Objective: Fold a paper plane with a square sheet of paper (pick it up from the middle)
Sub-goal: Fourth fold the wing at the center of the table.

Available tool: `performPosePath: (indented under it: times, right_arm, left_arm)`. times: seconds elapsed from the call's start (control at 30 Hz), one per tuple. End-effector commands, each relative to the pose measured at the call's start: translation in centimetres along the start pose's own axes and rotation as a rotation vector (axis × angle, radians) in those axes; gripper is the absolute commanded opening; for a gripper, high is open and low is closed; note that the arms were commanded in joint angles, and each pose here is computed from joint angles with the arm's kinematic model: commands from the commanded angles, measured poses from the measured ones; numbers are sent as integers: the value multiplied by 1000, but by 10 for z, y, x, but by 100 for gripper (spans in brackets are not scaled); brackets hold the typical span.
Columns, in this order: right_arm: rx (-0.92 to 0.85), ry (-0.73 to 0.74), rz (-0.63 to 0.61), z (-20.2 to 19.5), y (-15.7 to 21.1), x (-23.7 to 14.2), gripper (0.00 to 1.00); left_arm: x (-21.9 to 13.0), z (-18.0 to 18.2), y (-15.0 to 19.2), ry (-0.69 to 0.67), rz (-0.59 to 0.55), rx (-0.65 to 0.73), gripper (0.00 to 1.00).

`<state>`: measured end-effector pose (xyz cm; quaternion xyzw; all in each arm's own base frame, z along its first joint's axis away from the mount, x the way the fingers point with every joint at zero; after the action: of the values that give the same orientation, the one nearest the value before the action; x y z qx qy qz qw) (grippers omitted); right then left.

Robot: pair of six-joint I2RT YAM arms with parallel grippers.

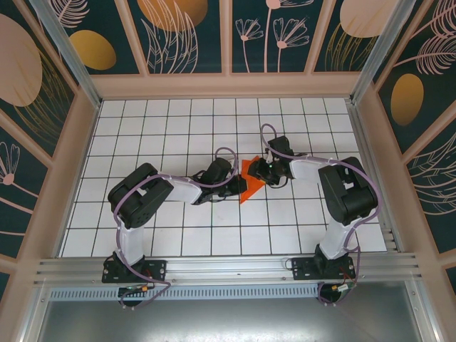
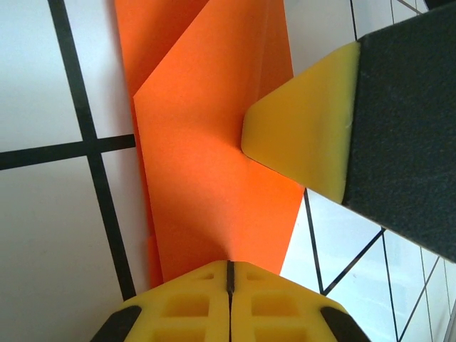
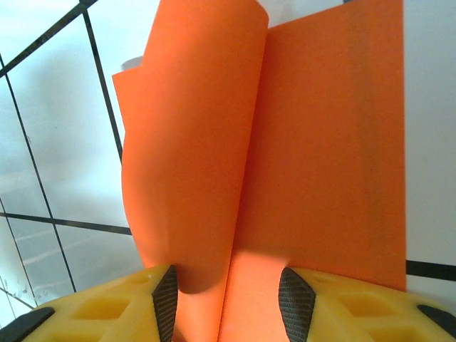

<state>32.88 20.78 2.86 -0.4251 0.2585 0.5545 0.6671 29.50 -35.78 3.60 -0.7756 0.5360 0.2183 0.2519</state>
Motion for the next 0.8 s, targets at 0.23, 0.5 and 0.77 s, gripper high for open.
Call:
performPosePath:
  times: [0.23,0.5,0.77]
  right_arm:
    - [41,353,264,-88,87,39,51]
    - [48,385,273,-94,91,39,47]
    - [48,416,293,-100,96,42,43]
  left_arm:
    - [0,13,1,-59,-11,-1,8]
    - [3,11,2,-51,0,8,9]
    - [4,9,1,-45,6,11,10]
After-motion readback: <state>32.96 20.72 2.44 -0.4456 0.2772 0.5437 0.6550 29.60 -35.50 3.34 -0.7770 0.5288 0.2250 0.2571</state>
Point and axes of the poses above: each hand's point on the last joint's axis, 136 mm out from that joint toward the fingers, its own x axis out along the fingers, its own z axis along the line the jaws close on, y = z × x, the point moved 2 cm from there along -x, back along the fingers, and after that the axes turned 15 degrees about -x, right-handed, at the moved point
